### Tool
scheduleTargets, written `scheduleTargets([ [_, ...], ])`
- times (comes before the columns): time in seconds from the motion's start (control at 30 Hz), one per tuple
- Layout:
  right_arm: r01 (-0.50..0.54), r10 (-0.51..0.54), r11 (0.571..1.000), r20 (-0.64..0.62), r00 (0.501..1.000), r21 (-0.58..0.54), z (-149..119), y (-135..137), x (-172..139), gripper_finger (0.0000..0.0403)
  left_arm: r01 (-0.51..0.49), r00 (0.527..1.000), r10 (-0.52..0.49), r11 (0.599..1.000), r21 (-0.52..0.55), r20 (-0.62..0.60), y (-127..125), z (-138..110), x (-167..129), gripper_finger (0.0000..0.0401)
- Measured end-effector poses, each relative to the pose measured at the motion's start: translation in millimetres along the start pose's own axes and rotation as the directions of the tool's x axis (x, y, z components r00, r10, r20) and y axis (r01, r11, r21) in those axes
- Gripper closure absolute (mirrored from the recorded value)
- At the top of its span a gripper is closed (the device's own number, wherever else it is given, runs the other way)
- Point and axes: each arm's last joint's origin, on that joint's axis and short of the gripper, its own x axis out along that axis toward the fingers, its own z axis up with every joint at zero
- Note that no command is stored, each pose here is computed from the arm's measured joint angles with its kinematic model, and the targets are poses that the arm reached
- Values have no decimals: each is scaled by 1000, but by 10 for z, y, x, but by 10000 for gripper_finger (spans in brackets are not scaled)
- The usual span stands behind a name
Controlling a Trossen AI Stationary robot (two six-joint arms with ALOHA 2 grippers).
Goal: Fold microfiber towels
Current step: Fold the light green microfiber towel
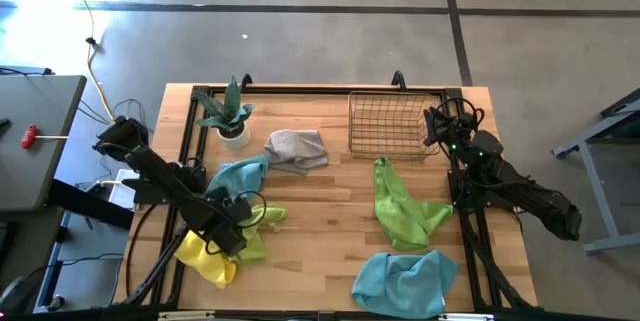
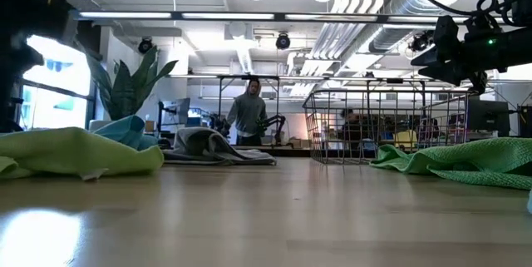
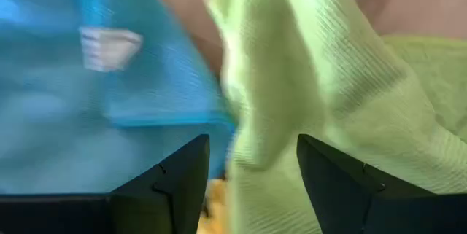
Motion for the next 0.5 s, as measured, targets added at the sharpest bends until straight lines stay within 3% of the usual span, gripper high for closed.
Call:
scheduleTargets([
  [0.2, 0, 0, 1000, 0, 1000, 0, 0, 0, 0, 256, -12, 980, 3, 999, 47, 197, -74, 145, -204, 204],
  [0.37, -1, 1, 1000, 1, 1000, 0, 1, 0, -1, 256, -100, 893, 50, 991, 89, 447, -114, 288, -263, 204],
  [0.5, 0, 0, 1000, 0, 1000, 0, 0, 0, 0, 256, -152, 835, 96, 987, 58, 542, -78, 480, -255, 204],
])
